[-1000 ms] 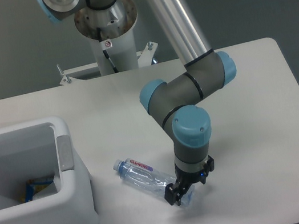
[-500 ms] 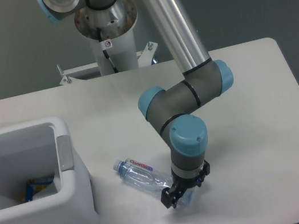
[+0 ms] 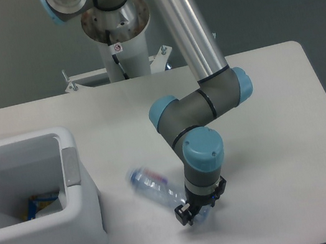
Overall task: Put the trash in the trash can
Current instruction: 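Lower the gripper onto the bottle's base end and close on it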
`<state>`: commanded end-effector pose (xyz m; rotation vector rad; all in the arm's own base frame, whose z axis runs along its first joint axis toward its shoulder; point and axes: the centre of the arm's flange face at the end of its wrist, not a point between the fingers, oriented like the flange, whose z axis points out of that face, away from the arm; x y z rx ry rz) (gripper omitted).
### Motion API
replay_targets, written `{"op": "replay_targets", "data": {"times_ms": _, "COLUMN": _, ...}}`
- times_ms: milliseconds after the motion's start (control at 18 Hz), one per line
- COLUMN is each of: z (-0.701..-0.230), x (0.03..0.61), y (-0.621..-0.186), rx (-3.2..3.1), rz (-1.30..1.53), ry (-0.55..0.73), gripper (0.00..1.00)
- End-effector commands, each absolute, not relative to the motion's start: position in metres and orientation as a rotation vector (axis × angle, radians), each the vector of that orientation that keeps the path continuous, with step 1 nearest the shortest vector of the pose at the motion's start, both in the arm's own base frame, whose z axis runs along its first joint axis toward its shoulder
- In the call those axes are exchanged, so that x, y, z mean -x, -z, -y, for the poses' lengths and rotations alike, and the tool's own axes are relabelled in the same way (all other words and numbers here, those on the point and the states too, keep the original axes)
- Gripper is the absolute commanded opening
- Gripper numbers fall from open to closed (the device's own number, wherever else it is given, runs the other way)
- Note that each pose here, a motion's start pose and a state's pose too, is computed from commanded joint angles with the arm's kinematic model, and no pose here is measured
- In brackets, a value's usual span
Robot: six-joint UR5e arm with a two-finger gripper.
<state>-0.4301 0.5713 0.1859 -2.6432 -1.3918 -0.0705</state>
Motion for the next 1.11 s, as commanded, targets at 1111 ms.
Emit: {"op": "replay_targets", "data": {"times_ms": 1111, "z": -0.571, "x": 0.428, "y": -0.215, "rx": 2.616, "rz": 1.367, "ry": 0.047, "gripper": 0.56}}
